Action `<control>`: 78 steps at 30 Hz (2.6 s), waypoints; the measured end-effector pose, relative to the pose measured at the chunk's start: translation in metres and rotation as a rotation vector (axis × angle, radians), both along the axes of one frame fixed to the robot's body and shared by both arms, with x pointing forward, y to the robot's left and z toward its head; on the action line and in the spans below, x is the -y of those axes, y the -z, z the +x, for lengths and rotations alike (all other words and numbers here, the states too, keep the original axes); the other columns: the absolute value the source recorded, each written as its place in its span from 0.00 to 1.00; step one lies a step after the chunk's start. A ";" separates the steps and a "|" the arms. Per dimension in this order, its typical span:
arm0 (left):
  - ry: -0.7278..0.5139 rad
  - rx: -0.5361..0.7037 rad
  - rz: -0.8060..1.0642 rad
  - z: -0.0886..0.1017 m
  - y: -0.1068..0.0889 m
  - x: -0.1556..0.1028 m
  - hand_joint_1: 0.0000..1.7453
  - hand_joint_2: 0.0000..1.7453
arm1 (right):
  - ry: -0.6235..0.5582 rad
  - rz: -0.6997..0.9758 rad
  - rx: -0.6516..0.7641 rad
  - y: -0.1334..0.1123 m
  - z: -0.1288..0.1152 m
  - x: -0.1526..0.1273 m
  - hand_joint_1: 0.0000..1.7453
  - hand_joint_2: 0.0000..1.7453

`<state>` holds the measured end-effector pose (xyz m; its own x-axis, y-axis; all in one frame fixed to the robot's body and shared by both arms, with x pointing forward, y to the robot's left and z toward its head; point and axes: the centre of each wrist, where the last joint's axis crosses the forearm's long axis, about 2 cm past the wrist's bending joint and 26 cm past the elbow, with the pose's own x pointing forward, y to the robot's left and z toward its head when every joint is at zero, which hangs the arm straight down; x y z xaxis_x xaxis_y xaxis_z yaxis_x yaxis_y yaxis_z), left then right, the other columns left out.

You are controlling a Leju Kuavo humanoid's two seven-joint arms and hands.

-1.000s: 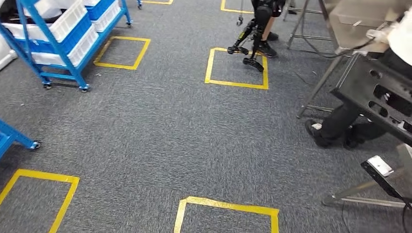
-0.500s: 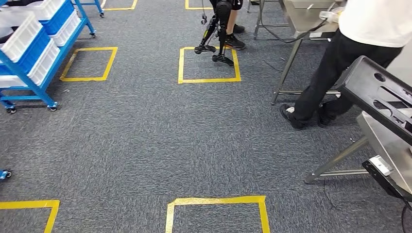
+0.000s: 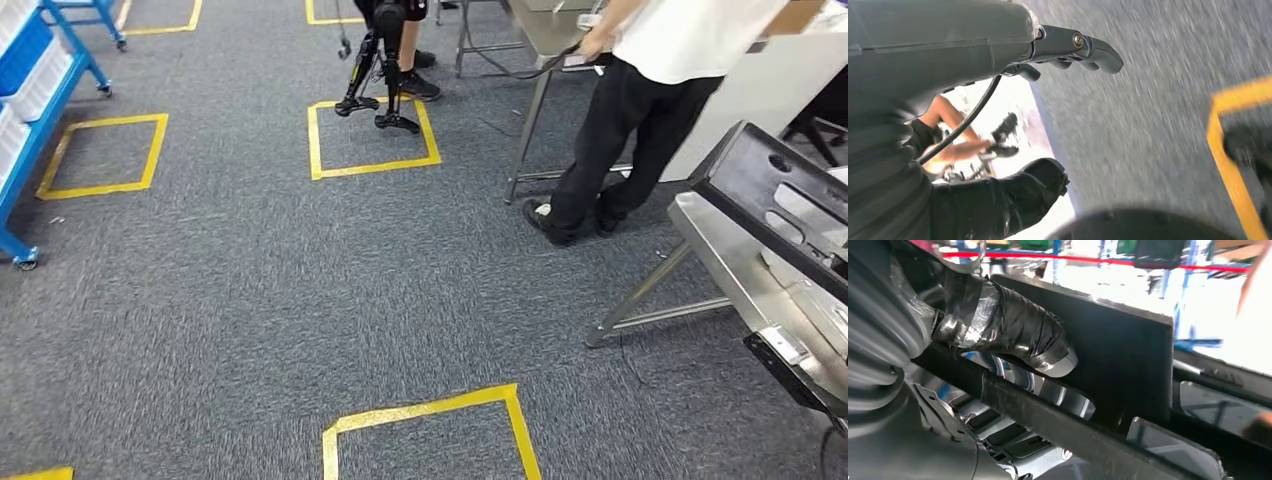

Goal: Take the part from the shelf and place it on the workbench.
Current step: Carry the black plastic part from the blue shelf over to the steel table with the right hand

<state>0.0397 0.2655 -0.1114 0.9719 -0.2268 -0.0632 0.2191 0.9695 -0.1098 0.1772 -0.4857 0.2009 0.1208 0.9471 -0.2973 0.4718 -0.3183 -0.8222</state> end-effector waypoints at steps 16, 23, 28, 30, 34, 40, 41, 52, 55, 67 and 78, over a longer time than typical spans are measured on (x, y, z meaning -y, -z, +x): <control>-0.010 -0.010 0.009 0.001 0.000 0.002 0.00 1.00 | 0.012 0.021 -0.019 0.009 -0.002 -0.001 1.00 1.00; -0.014 -0.017 0.008 -0.002 0.000 0.002 0.00 1.00 | 0.014 0.024 -0.023 0.010 -0.002 -0.001 1.00 1.00; -0.014 -0.015 0.004 0.000 0.000 0.002 0.00 1.00 | 0.016 0.026 -0.034 0.012 -0.004 -0.001 1.00 1.00; -0.008 -0.018 -0.001 0.000 0.000 0.004 0.00 1.00 | 0.016 0.027 -0.033 0.012 -0.004 0.000 1.00 1.00; -0.001 -0.026 -0.005 -0.003 0.000 0.004 0.00 1.00 | 0.020 0.030 -0.038 0.014 -0.003 0.000 1.00 1.00; 0.003 -0.025 -0.008 -0.001 0.000 0.005 0.00 1.00 | 0.031 0.037 -0.043 0.015 0.001 0.004 1.00 1.00; 0.004 -0.024 -0.008 0.000 0.000 0.005 0.00 1.00 | 0.033 0.038 -0.044 0.015 0.001 0.005 1.00 1.00; 0.011 -0.024 -0.010 0.001 0.000 0.005 0.00 1.00 | 0.059 0.023 -0.036 0.020 0.012 0.007 1.00 1.00; 0.013 -0.025 -0.017 0.001 0.000 0.006 0.00 1.00 | 0.056 0.024 -0.033 0.021 0.014 0.007 1.00 1.00; -0.002 -0.024 -0.033 0.002 -0.001 0.007 0.00 1.00 | 0.041 0.008 -0.050 0.023 0.020 0.007 1.00 1.00; -0.010 -0.025 -0.037 0.002 -0.001 0.009 0.00 1.00 | 0.021 -0.004 -0.072 0.024 0.022 0.007 1.00 1.00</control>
<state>0.0418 0.2569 -0.1106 0.9723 -0.2200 -0.0790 0.2065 0.9667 -0.1509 0.1992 -0.4924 0.1768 0.1187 0.9435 -0.3094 0.4050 -0.3305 -0.8525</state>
